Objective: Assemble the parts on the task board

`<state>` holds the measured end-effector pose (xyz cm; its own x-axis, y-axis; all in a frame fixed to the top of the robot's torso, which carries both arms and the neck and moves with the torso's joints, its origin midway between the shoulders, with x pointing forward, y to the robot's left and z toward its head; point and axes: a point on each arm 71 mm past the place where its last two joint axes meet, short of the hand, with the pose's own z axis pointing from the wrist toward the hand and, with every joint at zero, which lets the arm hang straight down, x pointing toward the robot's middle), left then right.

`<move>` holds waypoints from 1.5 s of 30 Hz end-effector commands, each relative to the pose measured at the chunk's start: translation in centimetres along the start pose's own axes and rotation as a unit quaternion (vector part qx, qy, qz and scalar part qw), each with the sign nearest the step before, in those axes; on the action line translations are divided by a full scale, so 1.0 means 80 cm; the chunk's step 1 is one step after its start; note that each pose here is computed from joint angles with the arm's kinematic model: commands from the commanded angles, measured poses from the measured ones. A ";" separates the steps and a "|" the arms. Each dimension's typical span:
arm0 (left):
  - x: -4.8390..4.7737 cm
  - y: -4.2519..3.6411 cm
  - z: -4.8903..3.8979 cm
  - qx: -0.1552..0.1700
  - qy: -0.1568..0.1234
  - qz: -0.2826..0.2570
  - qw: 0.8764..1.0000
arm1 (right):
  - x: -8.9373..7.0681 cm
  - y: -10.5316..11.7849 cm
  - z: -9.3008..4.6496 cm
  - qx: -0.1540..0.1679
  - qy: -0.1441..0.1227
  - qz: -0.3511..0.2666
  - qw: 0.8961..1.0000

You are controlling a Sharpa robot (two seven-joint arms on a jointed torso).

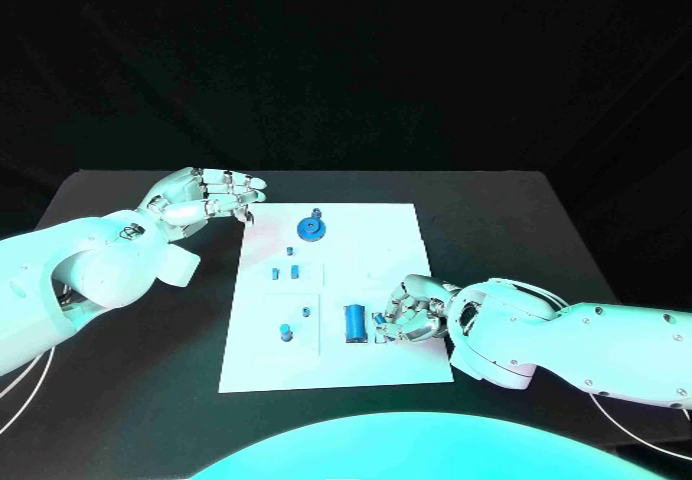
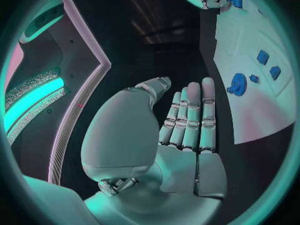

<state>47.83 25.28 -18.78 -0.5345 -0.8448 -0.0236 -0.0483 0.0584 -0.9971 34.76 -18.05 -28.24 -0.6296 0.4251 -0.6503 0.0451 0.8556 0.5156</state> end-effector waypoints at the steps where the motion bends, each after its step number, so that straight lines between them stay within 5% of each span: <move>1: 0.003 -0.0009 0.000 0.003 0.011 -0.001 1.000 | 0.003 0.001 0.000 -0.003 0.009 0.001 1.000; 45: 0.000 0.0010 -0.001 -0.003 0.009 -0.002 1.000 | 0.001 -0.002 -0.012 -0.019 0.013 0.011 1.000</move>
<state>47.83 25.48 -18.89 -0.5358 -0.8440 -0.0229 -0.0576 0.0636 -0.9963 34.15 -18.61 -27.89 -0.6351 0.4423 -0.6332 0.0506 0.8419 0.5373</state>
